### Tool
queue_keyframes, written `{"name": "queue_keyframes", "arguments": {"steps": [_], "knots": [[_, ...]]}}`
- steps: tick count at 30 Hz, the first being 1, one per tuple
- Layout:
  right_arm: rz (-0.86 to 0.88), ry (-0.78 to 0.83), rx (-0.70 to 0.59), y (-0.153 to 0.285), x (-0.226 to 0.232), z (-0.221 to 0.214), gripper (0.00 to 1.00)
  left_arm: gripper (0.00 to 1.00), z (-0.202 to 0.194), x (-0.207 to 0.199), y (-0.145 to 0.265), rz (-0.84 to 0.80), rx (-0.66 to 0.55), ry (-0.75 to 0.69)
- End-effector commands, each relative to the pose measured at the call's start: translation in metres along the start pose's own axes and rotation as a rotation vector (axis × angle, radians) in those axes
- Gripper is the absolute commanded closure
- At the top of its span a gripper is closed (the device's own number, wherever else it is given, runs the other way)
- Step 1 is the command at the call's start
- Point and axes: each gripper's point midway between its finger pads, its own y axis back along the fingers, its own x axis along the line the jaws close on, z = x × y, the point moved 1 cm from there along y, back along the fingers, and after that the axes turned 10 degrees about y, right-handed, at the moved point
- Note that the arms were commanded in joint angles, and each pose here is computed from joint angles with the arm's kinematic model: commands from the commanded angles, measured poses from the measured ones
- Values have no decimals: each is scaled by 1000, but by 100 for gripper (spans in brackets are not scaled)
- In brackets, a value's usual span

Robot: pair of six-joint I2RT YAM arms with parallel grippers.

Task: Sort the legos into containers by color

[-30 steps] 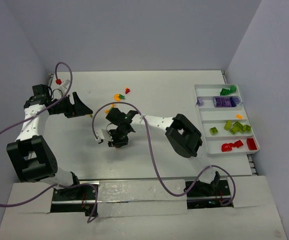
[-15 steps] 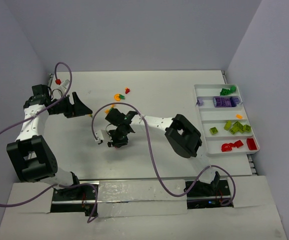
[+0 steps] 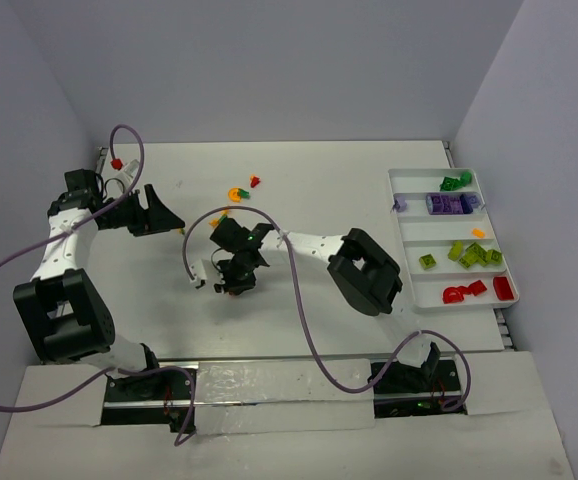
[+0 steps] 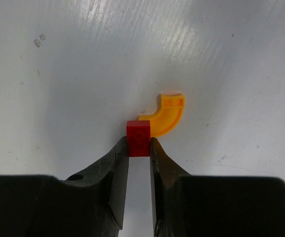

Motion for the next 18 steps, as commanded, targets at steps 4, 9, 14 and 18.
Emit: {"name": "queue_keyframes", "arguments": {"steps": [4, 9, 14, 18], "knots": [[-138, -24, -54, 47, -9, 9, 100, 17, -8, 1, -3, -36, -27, 11], [-287, -87, -70, 118, -9, 3, 100, 24, -23, -8, -21, -69, -1, 56], [-388, -175, -59, 166, 6, -19, 100, 27, -22, -45, -57, -119, 58, -22], [-444, -255, -51, 194, 20, -46, 100, 28, -23, -88, -94, -193, 136, -68]]}}
